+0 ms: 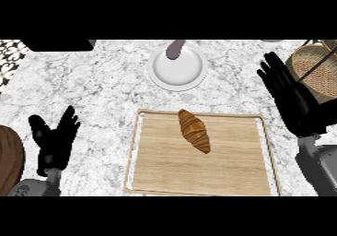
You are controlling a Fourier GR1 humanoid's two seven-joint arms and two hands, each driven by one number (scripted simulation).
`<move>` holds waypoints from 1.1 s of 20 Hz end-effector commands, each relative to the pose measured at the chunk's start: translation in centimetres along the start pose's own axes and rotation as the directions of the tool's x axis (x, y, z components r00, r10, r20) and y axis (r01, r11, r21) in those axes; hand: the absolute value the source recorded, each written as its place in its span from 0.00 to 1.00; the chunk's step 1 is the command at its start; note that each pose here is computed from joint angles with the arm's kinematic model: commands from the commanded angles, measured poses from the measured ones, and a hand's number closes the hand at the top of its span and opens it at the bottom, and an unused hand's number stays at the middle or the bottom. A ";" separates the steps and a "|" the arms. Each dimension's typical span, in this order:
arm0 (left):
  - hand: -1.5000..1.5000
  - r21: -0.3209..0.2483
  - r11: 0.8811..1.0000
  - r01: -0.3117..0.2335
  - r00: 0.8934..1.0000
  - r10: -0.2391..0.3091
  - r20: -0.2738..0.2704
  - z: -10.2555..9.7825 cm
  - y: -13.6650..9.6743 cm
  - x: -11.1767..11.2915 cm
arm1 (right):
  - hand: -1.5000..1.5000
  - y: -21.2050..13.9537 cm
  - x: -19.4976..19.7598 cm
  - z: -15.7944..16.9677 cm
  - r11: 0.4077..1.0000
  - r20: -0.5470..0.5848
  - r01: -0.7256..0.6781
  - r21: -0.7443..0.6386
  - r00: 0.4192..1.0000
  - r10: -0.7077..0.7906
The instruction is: Pick the croissant from the tray and place it in the tiered basket
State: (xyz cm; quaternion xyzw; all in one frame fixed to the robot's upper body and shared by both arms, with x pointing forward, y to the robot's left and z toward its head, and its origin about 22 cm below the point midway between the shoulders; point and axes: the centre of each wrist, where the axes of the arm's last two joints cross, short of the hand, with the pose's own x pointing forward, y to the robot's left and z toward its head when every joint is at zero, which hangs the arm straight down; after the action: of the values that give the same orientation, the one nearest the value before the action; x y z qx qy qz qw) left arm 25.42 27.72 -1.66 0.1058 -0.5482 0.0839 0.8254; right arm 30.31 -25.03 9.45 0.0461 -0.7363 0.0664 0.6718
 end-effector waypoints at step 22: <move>0.50 -0.082 0.972 0.220 0.974 -0.214 0.076 0.7 7.8 -1.6 | 0.00 0.1 -7.3 -1.2 0.806 -0.151 -0.381 0.454 0.858 0.490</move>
State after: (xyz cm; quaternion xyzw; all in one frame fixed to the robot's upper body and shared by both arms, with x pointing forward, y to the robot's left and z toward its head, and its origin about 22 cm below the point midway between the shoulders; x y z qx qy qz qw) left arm 22.96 34.17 -1.39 0.1281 -0.5632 -0.0387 0.8154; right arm 30.40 -24.58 -0.38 0.0301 -0.6495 0.2825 0.7053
